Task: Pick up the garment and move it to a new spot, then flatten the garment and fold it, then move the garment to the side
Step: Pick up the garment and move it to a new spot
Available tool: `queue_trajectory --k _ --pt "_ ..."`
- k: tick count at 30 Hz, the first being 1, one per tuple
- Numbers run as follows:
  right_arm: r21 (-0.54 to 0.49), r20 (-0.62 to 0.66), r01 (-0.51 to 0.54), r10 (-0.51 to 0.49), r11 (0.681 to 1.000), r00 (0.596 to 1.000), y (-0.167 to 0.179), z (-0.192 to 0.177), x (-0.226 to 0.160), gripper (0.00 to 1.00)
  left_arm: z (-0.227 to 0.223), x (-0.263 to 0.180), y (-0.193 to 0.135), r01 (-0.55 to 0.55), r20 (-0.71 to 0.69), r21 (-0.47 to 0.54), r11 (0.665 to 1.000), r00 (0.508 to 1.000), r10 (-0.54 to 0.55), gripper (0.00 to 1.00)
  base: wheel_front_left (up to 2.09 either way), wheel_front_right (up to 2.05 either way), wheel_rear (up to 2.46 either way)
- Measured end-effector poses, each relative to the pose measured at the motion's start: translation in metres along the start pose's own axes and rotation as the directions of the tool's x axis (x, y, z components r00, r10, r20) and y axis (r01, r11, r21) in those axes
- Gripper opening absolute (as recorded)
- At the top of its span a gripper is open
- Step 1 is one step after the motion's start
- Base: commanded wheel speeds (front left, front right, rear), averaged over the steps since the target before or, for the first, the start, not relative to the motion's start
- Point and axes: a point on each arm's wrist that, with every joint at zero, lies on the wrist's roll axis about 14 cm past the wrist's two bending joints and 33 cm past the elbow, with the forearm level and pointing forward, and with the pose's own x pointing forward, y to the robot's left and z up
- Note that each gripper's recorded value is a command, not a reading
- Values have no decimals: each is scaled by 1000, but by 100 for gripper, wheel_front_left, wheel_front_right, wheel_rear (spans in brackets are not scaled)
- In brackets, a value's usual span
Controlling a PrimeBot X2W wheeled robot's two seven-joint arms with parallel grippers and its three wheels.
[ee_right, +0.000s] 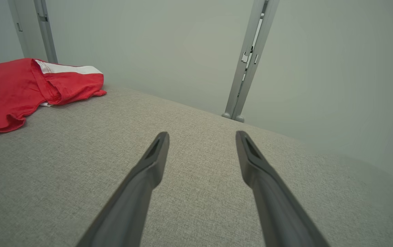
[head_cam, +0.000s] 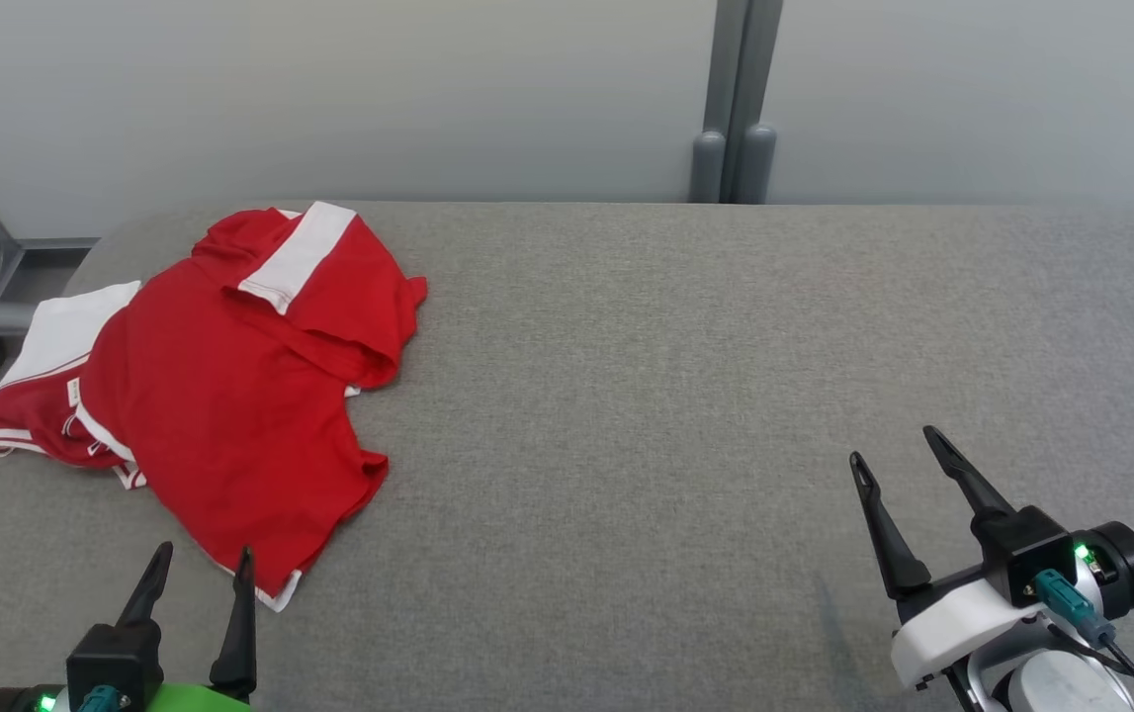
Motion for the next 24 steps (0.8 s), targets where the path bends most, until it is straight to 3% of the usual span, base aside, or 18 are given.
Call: queue_trajectory --k 10,16,19,20,21,24 --pt "11 34 -174 174 985 984 52 10 14 100 -1 -25 38 -144 3 -25 989 990 144 100 0 0 0" --pt "12 26 -188 188 982 982 55 7 12 100 -19 -28 36 -166 -53 -90 982 985 162 100 0 0 0" --pt "14 15 -180 180 984 984 52 3 12 100 -33 -28 28 -176 -98 -152 972 982 163 100 0 0 0" --pt "15 11 -177 177 984 984 50 2 11 100 -39 -28 27 -191 -118 -187 964 978 171 100 0 0 0" --pt "18 2 -171 171 985 985 49 -1 11 100 -48 -28 26 -232 -154 -270 935 969 196 100 0 0 0" --pt "24 -9 -164 164 986 986 46 -5 11 100 -55 -17 24 -243 -192 -327 913 963 187 100 0 0 0"
